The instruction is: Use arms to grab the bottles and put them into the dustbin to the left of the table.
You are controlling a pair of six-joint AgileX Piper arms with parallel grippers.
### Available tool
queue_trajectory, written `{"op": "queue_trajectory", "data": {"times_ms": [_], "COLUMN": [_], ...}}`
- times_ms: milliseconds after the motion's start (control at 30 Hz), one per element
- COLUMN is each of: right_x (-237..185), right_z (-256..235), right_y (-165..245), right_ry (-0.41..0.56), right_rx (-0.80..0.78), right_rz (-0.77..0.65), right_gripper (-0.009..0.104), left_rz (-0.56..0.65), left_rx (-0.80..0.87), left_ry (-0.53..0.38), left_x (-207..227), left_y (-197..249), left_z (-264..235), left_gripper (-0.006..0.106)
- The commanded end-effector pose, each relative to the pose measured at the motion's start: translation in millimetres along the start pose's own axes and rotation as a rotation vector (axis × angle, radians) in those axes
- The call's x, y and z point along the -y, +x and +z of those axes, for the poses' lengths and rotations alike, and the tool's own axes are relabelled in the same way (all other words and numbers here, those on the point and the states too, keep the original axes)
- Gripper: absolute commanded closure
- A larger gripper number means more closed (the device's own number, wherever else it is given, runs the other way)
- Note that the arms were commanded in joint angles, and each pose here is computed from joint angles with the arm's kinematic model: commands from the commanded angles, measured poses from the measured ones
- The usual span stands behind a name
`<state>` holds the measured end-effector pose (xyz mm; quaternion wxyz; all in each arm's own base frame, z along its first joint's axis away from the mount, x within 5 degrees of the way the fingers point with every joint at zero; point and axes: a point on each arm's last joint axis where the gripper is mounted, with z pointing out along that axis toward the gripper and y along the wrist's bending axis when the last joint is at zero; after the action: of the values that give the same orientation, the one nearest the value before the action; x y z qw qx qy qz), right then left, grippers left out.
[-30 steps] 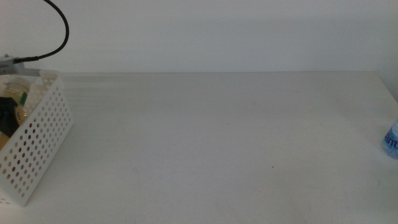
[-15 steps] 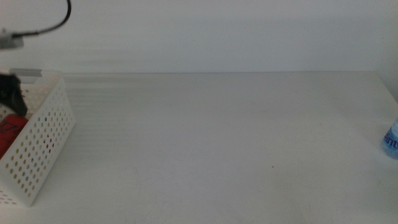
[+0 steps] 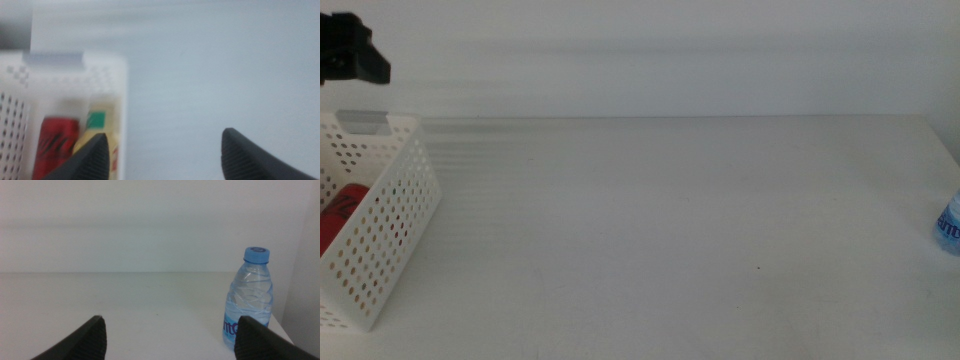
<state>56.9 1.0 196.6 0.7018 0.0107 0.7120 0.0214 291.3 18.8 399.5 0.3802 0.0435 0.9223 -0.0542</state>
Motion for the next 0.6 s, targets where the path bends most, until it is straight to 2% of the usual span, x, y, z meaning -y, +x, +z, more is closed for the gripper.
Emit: {"op": "queue_trajectory", "data": {"times_ms": [0,233,400,567], "right_x": [0.2,0.2,0.2,0.2], "right_z": [-3.0,-3.0,-3.0,-3.0], "right_y": [-11.1,-11.1,-11.1,-11.1], "right_ry": [0.006,0.006,0.006,0.006], "right_rx": [0.112,0.112,0.112,0.112], "right_rz": [-0.023,-0.023,-0.023,-0.023], "right_gripper": [0.028,0.028,0.028,0.028], "left_rz": [0.007,0.017,0.153,0.223], "left_rx": [0.212,0.265,0.315,0.357], "left_ry": [0.020,0.148,0.223,0.326], "left_x": [19.4,55.3,81.0,107.1], "left_y": [-3.2,33.1,53.8,76.6], "left_z": [-36.6,-57.9,-65.1,-68.8], "left_gripper": [0.038,0.048,0.048,0.048]}}
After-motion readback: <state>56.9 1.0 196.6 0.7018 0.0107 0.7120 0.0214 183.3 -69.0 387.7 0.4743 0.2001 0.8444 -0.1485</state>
